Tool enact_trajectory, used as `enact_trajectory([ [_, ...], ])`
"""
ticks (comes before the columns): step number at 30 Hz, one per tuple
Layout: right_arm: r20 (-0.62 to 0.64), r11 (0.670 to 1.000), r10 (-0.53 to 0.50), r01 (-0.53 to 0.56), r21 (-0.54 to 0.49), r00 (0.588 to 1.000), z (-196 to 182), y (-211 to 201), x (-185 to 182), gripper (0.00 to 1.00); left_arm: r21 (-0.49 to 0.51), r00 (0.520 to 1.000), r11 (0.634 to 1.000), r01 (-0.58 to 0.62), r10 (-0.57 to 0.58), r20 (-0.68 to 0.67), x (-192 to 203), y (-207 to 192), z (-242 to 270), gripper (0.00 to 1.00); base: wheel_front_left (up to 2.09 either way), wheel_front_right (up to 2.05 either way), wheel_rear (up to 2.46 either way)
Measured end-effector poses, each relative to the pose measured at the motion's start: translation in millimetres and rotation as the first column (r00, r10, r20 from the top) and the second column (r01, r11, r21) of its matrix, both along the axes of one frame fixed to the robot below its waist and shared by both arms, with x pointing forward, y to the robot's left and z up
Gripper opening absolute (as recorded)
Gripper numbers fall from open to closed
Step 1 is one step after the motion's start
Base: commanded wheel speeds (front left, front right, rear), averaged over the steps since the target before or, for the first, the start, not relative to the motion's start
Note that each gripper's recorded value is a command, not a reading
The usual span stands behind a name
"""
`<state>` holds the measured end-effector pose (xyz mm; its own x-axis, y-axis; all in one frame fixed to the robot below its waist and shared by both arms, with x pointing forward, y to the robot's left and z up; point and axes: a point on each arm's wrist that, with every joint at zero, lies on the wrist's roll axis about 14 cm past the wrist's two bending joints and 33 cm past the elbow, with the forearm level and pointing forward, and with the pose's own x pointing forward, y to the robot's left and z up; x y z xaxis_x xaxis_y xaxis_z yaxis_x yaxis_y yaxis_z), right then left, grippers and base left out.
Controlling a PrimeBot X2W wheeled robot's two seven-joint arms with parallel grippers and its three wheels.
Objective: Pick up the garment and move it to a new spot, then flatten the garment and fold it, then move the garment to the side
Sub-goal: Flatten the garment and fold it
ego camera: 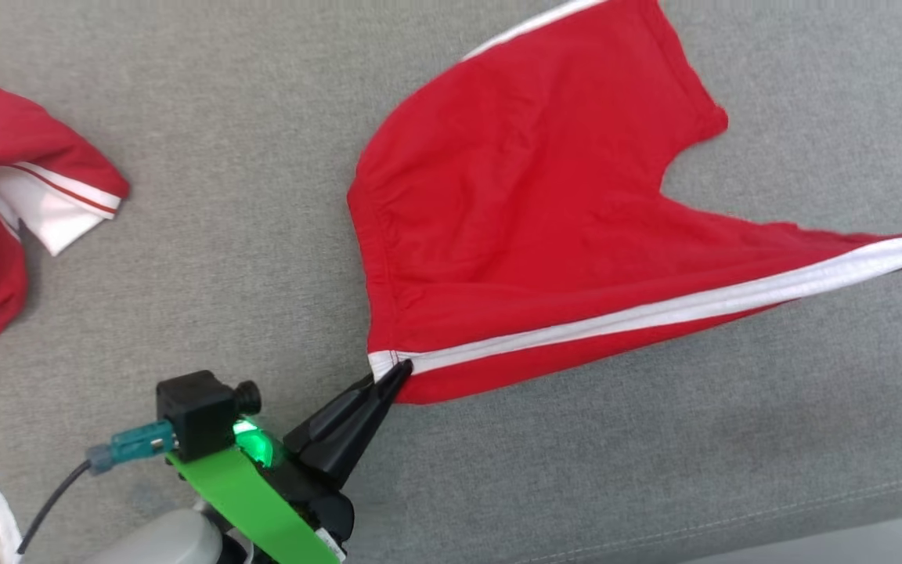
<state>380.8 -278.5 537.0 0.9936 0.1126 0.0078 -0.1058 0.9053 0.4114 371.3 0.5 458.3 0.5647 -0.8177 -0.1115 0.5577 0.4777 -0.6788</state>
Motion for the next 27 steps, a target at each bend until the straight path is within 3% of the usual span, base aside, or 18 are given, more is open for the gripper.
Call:
enact_trajectory([
  [7, 0.013, 0.994, 0.087, -0.086, -0.066, 0.996, 5, 12, 18, 0.0, -0.109, 0.987, 0.984, -0.138, 0.128, -0.093, 19, 7, 24, 0.0, 0.0, 0.0, 0.0],
  [10, -0.007, 0.983, 0.116, -0.116, -0.142, 0.993, -1, 11, 40, 0.0, -0.127, 0.978, 0.972, -0.198, 0.187, -0.094, 49, 12, 28, 0.0, 0.0, 0.0, 0.0],
  [16, -0.076, 0.945, 0.169, -0.184, -0.271, 0.983, -21, 16, 88, 0.0, -0.123, 0.968, 0.965, -0.233, 0.219, -0.121, 91, 7, 17, 0.0, 0.0, 0.0, 0.0],
  [27, -0.156, 0.888, 0.238, -0.279, -0.364, 0.959, -48, 39, 166, 0.0, -0.011, 0.951, 0.958, -0.287, 0.283, -0.122, 144, 21, -19, 0.0, 0.0, 0.0, 0.0],
])
